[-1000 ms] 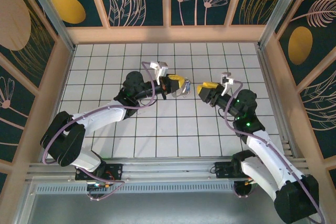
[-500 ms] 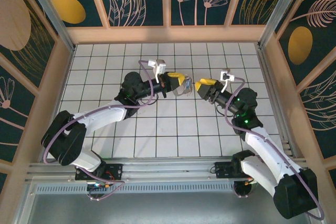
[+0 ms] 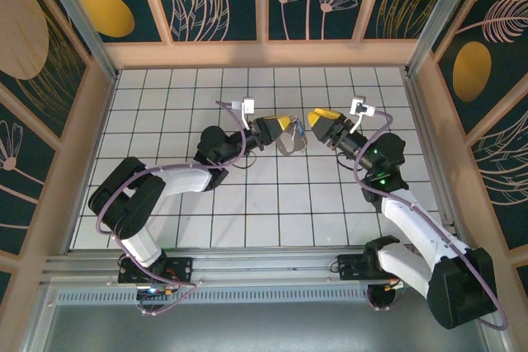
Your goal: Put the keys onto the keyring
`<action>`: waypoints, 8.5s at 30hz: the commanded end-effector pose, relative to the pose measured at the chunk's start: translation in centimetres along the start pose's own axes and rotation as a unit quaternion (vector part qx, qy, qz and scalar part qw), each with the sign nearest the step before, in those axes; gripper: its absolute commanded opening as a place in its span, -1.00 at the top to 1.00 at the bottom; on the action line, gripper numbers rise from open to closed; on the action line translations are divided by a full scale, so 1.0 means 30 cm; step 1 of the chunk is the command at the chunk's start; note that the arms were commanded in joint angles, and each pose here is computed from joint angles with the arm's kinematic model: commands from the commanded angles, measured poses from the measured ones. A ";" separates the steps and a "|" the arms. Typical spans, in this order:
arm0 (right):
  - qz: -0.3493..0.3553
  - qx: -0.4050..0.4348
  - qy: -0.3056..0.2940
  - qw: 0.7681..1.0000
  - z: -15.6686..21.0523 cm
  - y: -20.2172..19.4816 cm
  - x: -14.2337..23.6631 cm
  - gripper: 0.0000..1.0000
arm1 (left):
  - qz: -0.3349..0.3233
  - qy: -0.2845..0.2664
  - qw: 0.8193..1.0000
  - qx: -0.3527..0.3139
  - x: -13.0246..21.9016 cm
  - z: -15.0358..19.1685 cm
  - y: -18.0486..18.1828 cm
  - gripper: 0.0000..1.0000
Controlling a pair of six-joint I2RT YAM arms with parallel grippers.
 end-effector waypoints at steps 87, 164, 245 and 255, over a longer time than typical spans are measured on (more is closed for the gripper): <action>-0.036 0.018 0.149 0.988 0.041 -0.100 -0.114 1.00 | 0.051 0.187 0.971 -0.143 -0.080 -0.044 0.052 0.53; -0.074 0.029 0.210 0.974 0.251 -0.049 -0.095 1.00 | 0.091 0.088 0.980 -0.151 -0.020 -0.141 -0.151 1.00; -0.088 -0.005 0.062 0.994 0.041 0.076 -0.142 0.97 | 0.065 -0.018 0.995 -0.070 -0.058 -0.110 -0.130 1.00; -0.067 0.009 0.058 0.996 0.015 0.046 -0.130 1.00 | 0.027 -0.008 0.996 -0.087 -0.066 -0.123 -0.120 0.58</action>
Point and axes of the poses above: each hand's point on the last joint's axis, 136 mm out from that joint toward the fingers, its own x axis back along the fingers, its own y axis along the line the jaws close on, z = x × y, the point moved 5 cm from there along x, back along the fingers, and after that the axes turned 6 degrees about -x, right-handed, at the moved point
